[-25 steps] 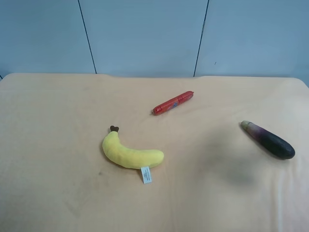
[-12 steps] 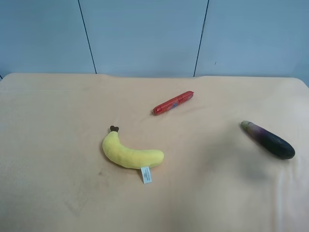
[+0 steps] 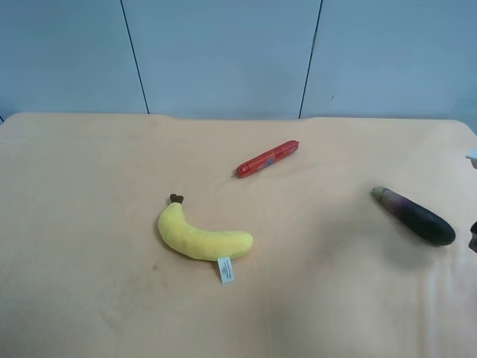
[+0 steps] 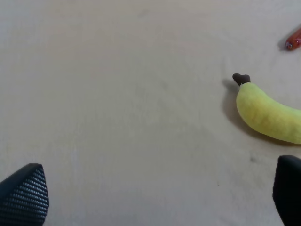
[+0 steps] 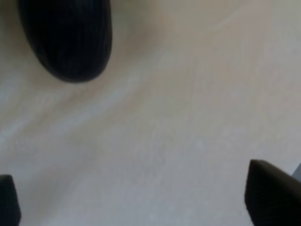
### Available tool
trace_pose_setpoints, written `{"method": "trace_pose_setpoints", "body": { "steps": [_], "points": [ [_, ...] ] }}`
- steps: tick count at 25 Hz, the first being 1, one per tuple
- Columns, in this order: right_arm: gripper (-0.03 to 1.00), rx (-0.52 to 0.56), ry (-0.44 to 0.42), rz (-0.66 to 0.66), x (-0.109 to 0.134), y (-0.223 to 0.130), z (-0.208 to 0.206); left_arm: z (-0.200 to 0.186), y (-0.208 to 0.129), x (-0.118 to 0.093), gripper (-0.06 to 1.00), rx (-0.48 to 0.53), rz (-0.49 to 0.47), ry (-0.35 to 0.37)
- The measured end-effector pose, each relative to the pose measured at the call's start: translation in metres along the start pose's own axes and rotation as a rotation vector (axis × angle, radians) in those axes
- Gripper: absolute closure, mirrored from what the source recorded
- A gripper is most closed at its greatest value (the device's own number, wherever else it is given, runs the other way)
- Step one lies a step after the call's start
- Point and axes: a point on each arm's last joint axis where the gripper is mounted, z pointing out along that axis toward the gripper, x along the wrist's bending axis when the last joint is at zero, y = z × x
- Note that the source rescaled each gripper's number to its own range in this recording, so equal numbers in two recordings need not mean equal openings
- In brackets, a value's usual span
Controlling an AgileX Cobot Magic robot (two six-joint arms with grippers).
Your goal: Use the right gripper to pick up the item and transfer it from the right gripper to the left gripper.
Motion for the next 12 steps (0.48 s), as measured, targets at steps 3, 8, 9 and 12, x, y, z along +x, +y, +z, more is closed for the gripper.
{"method": "trace_pose_setpoints", "body": {
  "steps": [3,8,9,12],
  "points": [
    [0.1,-0.026,-0.009,-0.006,-0.002,0.005,0.009,0.0,0.0,0.0,-0.05,0.0,0.0,0.0],
    [0.1,-0.038,0.016,-0.01,-0.001,0.011,0.035,0.0,0.0,0.0,-0.05,0.0,0.0,0.0],
    [0.1,-0.048,0.017,-0.005,-0.001,0.013,0.04,0.0,0.0,0.0,-0.05,0.0,0.0,0.0],
    [0.11,-0.078,0.014,0.011,-0.001,0.017,0.051,0.0,0.0,0.0,-0.05,0.0,0.0,0.0]
  ]
}}
